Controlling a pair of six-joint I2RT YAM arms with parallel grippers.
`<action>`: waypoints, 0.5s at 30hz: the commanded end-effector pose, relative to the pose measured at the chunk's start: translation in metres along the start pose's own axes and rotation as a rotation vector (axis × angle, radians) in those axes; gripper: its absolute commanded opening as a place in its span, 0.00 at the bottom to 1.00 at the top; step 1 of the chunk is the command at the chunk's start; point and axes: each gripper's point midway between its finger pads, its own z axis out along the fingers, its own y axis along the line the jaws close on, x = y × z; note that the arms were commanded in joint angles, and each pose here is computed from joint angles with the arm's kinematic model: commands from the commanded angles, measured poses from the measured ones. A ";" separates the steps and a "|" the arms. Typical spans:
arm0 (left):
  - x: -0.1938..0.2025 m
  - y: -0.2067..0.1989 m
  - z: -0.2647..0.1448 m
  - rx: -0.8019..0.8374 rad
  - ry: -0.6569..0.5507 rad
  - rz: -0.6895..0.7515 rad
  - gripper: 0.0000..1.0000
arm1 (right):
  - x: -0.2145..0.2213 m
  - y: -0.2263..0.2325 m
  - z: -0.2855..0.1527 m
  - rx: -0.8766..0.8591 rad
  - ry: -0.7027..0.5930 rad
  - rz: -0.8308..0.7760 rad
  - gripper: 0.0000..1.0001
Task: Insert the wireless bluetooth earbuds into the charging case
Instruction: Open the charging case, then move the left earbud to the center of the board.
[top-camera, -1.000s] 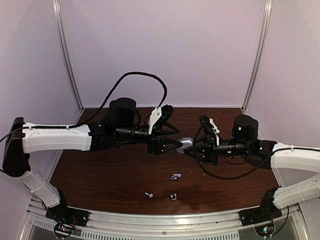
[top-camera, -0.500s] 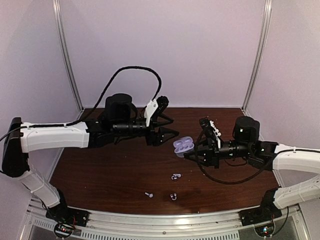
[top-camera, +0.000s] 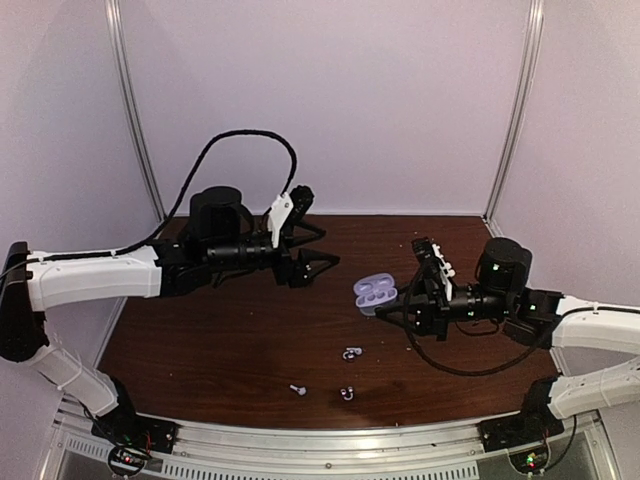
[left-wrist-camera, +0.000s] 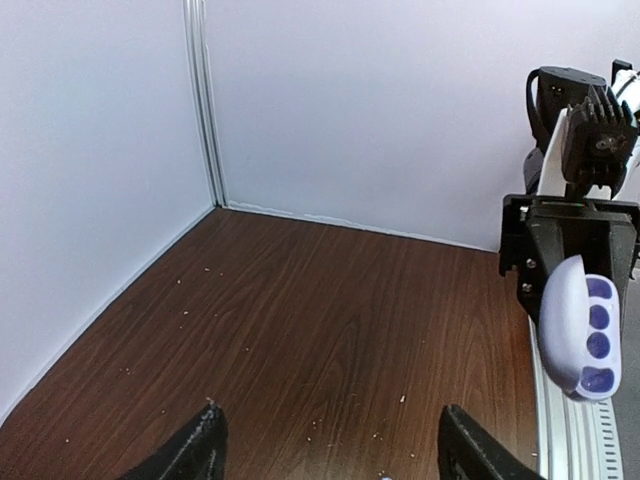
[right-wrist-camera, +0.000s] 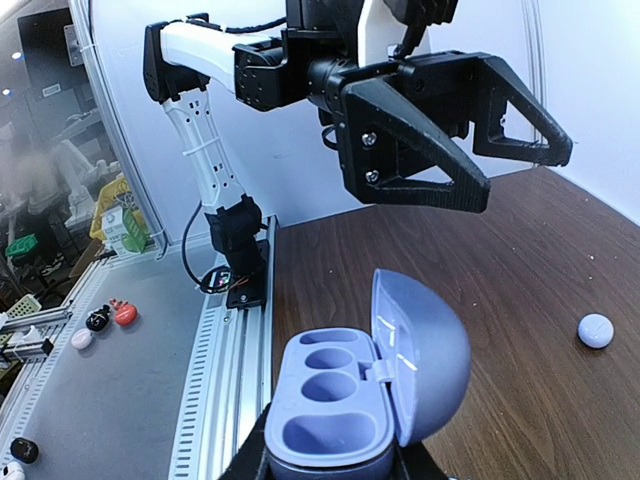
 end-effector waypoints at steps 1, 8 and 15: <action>0.008 -0.005 -0.011 0.064 0.021 -0.041 0.74 | -0.020 0.011 -0.011 -0.004 -0.092 -0.086 0.07; 0.096 -0.019 -0.021 0.101 0.345 -0.164 0.69 | -0.023 0.012 -0.014 0.008 -0.092 -0.099 0.06; 0.152 -0.018 -0.033 0.045 0.546 -0.199 0.63 | -0.023 0.013 -0.017 0.014 -0.099 -0.096 0.06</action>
